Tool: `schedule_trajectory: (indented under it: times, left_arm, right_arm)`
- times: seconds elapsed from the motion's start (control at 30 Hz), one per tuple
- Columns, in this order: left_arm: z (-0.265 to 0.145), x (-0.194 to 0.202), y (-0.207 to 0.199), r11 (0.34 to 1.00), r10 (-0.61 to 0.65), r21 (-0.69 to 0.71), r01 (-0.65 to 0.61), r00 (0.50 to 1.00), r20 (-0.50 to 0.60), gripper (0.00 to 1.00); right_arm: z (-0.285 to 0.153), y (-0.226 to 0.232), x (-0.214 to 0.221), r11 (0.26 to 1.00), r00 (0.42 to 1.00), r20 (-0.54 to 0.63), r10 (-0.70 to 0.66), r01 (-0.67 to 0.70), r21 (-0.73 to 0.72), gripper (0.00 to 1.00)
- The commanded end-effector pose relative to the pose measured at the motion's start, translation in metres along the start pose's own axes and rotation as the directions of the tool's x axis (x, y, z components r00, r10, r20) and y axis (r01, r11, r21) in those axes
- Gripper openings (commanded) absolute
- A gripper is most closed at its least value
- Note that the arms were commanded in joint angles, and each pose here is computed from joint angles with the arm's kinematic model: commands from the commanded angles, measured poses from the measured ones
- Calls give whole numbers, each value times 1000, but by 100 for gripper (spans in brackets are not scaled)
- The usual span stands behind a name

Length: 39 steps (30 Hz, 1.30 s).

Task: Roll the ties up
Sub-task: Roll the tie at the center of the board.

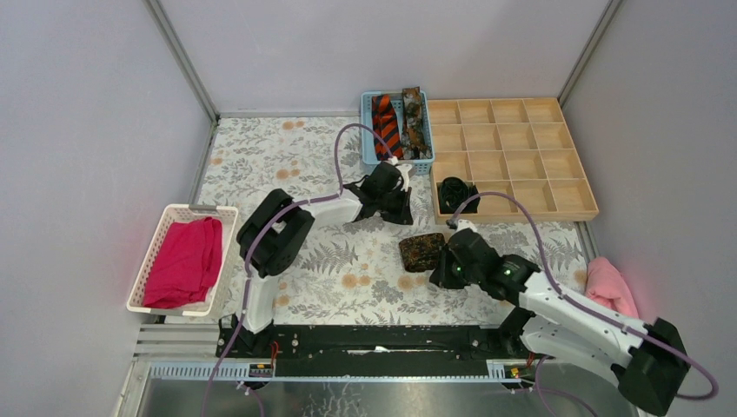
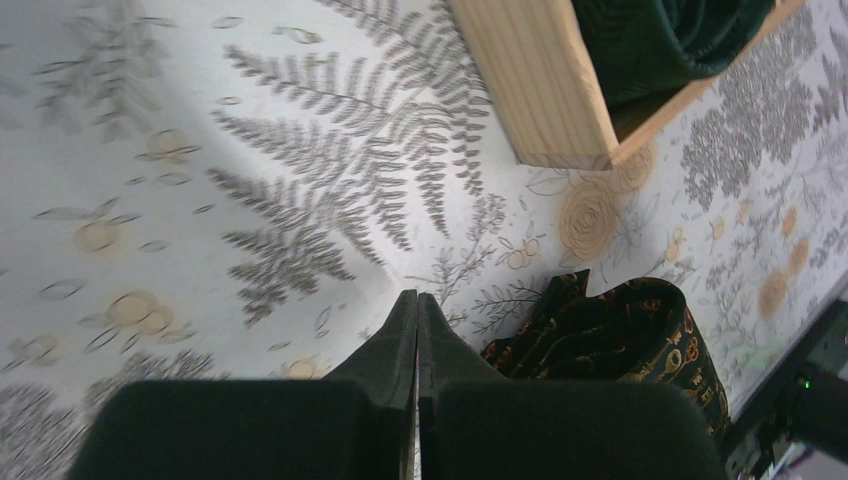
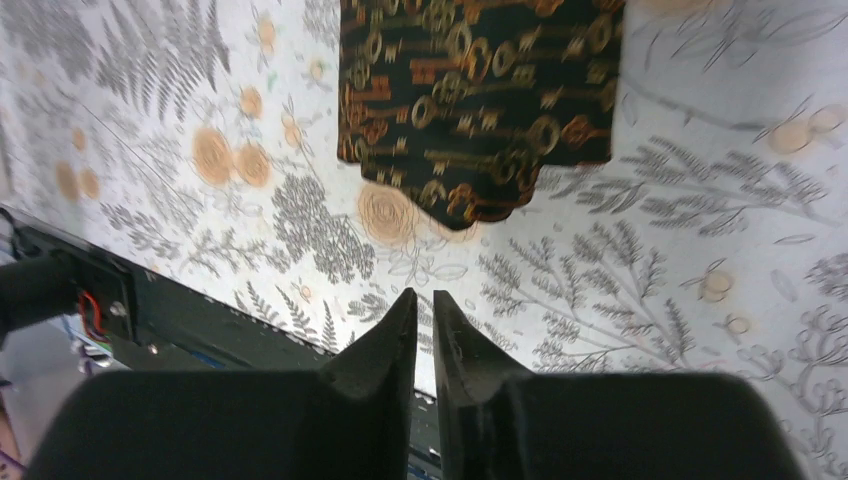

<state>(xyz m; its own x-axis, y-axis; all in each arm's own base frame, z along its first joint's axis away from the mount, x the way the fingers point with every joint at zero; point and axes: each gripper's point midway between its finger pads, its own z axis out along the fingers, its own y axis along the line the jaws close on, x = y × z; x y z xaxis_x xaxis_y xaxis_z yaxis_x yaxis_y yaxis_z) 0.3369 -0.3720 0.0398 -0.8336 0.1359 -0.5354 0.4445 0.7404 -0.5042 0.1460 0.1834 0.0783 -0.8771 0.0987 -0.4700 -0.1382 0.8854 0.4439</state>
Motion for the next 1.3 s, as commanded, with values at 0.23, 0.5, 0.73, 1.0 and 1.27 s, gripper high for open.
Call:
schedule_trajectory:
  times: [0.23,0.5,0.73,1.0,1.27]
  left_arm:
    - [17,0,-24,978,134,165,-124,990,-49,0]
    - [22,30,-10,982,118,160,-100,988,-103,0]
    - [28,42,-5,983,115,159,-90,982,-152,0]
    - [19,60,-9,983,116,161,-88,977,-179,0]
    - [14,79,-11,984,104,164,-68,968,-227,0]
  right_arm:
    - [41,-21,20,974,997,-44,-65,73,213,12]
    - [48,-32,5,942,994,-11,-109,107,317,12]
    - [64,-36,-5,920,990,9,-143,130,369,6]
    - [79,-42,-18,889,984,58,-166,124,440,4]
    - [82,-43,-29,859,978,60,-199,144,491,0]
